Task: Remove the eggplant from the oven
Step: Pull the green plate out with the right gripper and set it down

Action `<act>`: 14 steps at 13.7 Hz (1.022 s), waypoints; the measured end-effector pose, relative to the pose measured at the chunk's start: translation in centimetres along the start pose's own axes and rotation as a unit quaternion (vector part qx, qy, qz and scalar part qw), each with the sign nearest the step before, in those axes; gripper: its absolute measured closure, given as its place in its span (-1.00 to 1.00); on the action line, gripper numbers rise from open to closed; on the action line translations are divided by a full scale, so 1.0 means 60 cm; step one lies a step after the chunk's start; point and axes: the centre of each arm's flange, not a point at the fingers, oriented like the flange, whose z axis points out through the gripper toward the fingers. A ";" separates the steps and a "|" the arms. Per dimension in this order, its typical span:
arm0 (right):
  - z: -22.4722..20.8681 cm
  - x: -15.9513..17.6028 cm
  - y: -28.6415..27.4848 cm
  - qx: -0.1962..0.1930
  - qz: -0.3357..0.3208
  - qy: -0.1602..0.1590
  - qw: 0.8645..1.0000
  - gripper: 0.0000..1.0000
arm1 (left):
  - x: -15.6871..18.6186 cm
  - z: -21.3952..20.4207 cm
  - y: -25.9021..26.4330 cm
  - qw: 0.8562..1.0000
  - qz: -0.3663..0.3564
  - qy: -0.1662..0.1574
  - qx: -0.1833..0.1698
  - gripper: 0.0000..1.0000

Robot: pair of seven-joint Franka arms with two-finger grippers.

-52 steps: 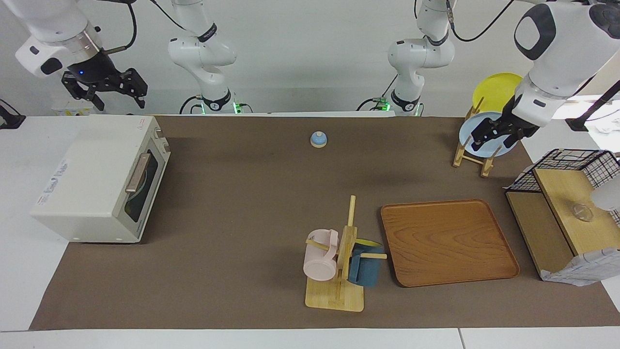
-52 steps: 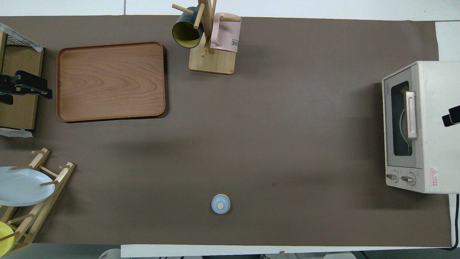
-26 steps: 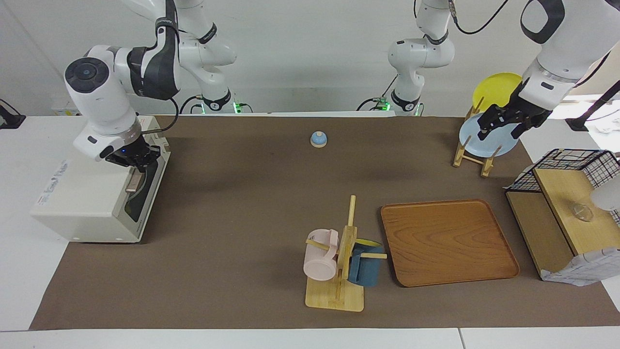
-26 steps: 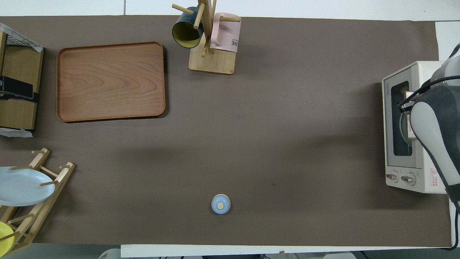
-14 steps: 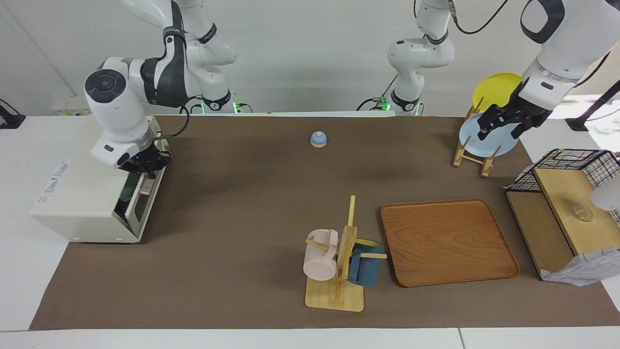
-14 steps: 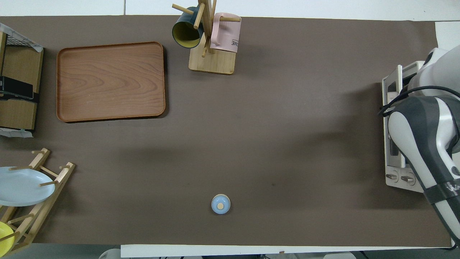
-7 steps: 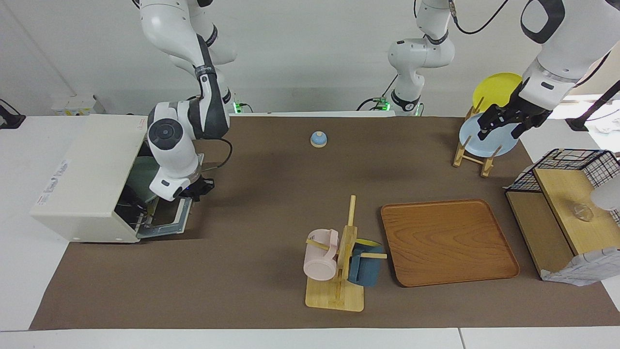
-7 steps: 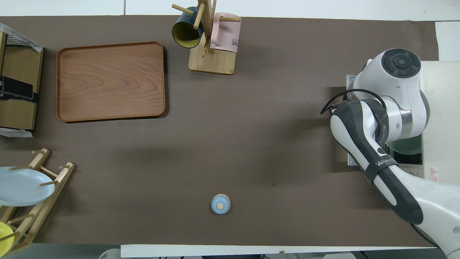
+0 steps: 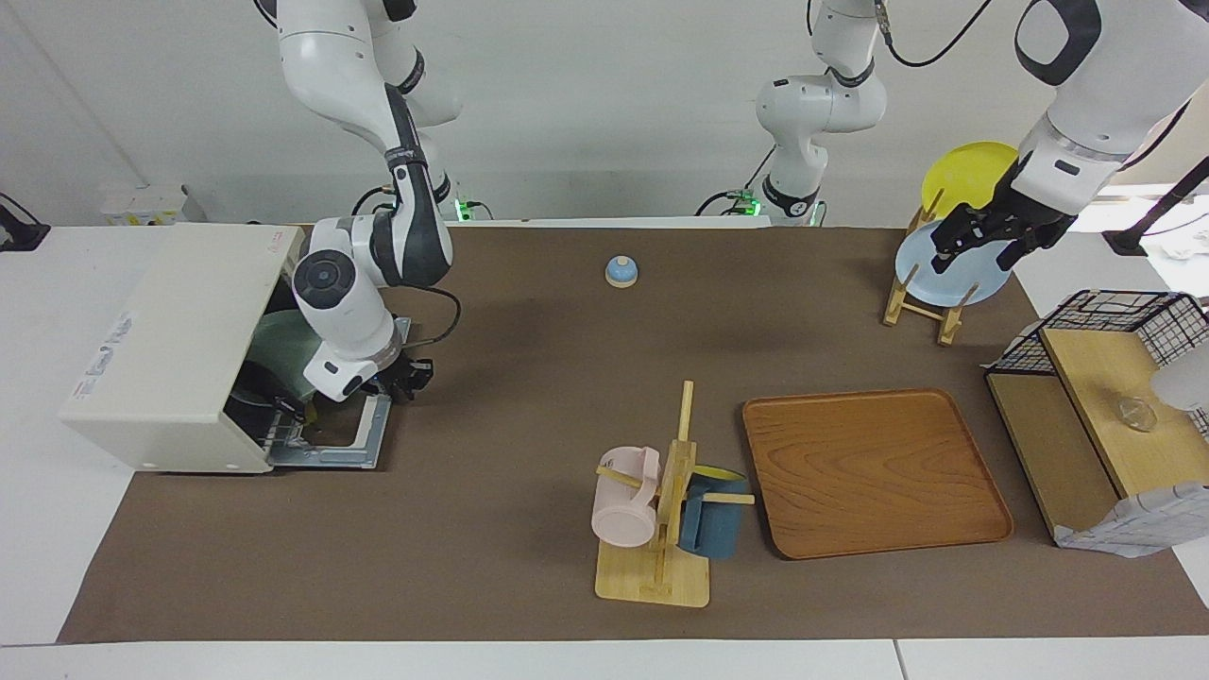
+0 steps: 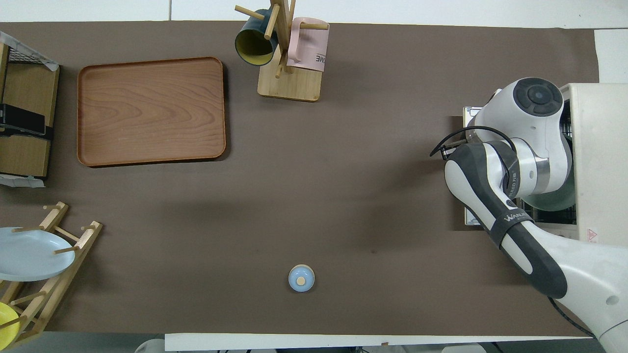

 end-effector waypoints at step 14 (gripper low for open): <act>-0.071 -0.092 0.108 -0.104 -0.028 -0.061 0.992 -0.09 | 0.000 0.000 0.000 1.000 0.000 0.000 0.000 -1.00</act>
